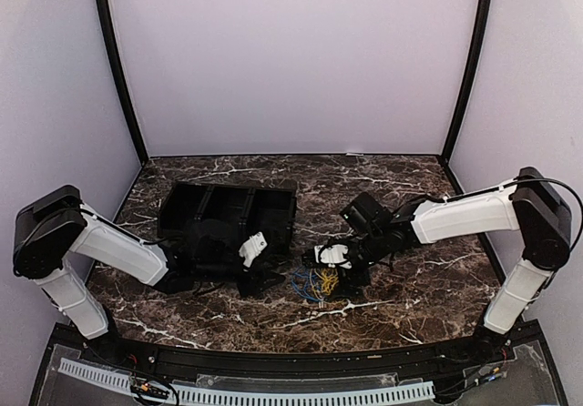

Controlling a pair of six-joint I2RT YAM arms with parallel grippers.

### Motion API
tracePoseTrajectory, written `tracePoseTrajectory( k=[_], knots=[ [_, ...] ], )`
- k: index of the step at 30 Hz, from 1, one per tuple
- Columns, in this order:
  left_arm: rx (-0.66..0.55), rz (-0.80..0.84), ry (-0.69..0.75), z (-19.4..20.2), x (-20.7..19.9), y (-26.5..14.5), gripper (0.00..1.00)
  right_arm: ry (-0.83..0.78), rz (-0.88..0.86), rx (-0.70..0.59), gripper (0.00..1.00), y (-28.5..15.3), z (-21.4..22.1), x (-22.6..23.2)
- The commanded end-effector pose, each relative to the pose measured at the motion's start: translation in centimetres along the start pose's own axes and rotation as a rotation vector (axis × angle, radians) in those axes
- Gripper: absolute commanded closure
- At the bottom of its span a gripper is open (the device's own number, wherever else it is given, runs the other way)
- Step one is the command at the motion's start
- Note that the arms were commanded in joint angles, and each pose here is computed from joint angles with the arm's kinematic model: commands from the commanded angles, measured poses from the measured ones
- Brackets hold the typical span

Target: Untangle the cables

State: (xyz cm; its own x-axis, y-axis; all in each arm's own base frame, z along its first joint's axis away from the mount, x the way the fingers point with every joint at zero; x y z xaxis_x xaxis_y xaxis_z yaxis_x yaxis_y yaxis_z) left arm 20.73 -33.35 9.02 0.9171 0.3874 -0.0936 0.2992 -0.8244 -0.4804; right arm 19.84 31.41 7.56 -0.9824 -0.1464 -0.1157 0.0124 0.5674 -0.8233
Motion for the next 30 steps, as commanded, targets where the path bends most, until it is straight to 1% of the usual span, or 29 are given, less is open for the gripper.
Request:
tracePoseTrajectory(
  k=[1,6,15,22,26,30],
  knots=[
    [-0.074,-0.080,0.139,-0.8,0.6,0.5,0.60,0.003,0.030,-0.068,0.02,0.0,-0.9,-0.1],
    [-0.031,-0.136,0.212,0.4,1.2,2.1,0.61,0.008,0.039,-0.081,0.03,0.4,-0.6,0.1],
    [-0.008,-0.140,0.285,0.1,1.4,4.1,0.65,0.013,0.047,-0.077,0.04,0.8,0.3,0.6],
    [0.012,-0.104,0.339,-0.1,0.6,5.5,0.67,0.015,0.065,-0.084,0.05,0.5,0.3,0.5],
    [0.018,-0.099,0.357,-0.1,0.5,6.0,0.73,0.020,0.074,-0.090,0.05,0.5,0.4,0.5],
    [0.016,-0.099,0.360,-0.2,0.5,6.0,0.86,0.027,0.086,-0.092,0.05,0.4,0.5,0.4]
  ],
)
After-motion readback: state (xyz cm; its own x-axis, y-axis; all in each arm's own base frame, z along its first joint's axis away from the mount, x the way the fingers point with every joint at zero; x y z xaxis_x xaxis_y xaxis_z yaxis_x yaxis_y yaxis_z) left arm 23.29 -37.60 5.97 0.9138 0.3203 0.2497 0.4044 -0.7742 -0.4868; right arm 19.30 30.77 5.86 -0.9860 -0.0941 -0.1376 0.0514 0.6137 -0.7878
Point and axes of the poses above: each gripper's point midway between its finger pads, its own y axis out along the fingers, its own x axis along the line the jaws close on, z = x × y, the point moved 3 cm from there along -y, back along the fingers, and after that the axes turned 2 degrees about -y, right-handed, at the moved point
